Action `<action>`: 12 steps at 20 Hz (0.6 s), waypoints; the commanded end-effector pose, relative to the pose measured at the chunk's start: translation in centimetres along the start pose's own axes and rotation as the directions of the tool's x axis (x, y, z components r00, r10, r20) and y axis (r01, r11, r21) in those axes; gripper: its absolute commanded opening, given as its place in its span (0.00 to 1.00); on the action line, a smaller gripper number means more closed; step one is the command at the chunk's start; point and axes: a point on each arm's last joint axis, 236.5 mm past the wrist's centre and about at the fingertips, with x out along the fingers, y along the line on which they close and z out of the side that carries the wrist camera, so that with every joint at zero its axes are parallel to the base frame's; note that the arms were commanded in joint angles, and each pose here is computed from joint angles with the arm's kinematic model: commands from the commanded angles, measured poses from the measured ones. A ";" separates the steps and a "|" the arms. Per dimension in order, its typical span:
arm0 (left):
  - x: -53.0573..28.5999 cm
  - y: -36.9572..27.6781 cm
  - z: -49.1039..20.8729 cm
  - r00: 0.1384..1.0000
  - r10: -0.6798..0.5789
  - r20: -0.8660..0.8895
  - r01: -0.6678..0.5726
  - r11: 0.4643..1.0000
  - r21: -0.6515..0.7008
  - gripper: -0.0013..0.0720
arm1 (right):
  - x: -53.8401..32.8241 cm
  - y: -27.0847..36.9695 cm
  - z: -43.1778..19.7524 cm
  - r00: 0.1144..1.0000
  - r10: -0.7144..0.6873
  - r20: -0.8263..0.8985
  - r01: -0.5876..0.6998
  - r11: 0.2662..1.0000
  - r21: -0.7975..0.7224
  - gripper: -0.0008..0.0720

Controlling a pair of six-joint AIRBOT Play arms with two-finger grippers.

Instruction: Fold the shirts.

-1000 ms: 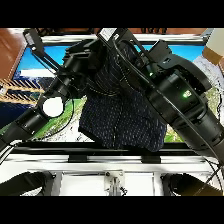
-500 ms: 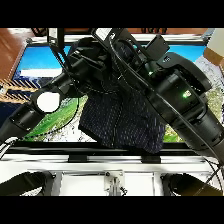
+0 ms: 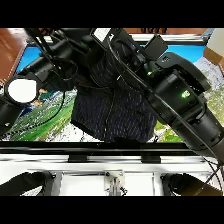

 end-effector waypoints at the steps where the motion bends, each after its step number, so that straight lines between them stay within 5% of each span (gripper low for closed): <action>1: -1.5 -0.1 -3.3 0.983 -0.055 -0.175 0.060 0.998 0.024 0.70 | 0.0 -0.2 0.1 1.000 -0.007 0.003 0.007 1.000 0.001 0.16; 5: -1.0 -0.6 -1.7 0.994 -0.045 -0.104 0.048 0.999 0.027 0.78 | 0.0 -0.2 0.1 1.000 -0.006 0.003 0.006 1.000 0.001 0.16; 7: -0.6 -1.1 0.5 1.000 -0.024 -0.004 0.024 0.999 0.030 0.97 | 0.0 -0.2 0.1 1.000 -0.006 0.003 0.006 1.000 0.002 0.16; 12: -0.9 0.4 4.4 0.986 0.053 0.157 -0.057 0.998 0.017 0.93 | 0.0 -0.2 -0.2 1.000 -0.005 -0.009 0.005 1.000 0.002 0.16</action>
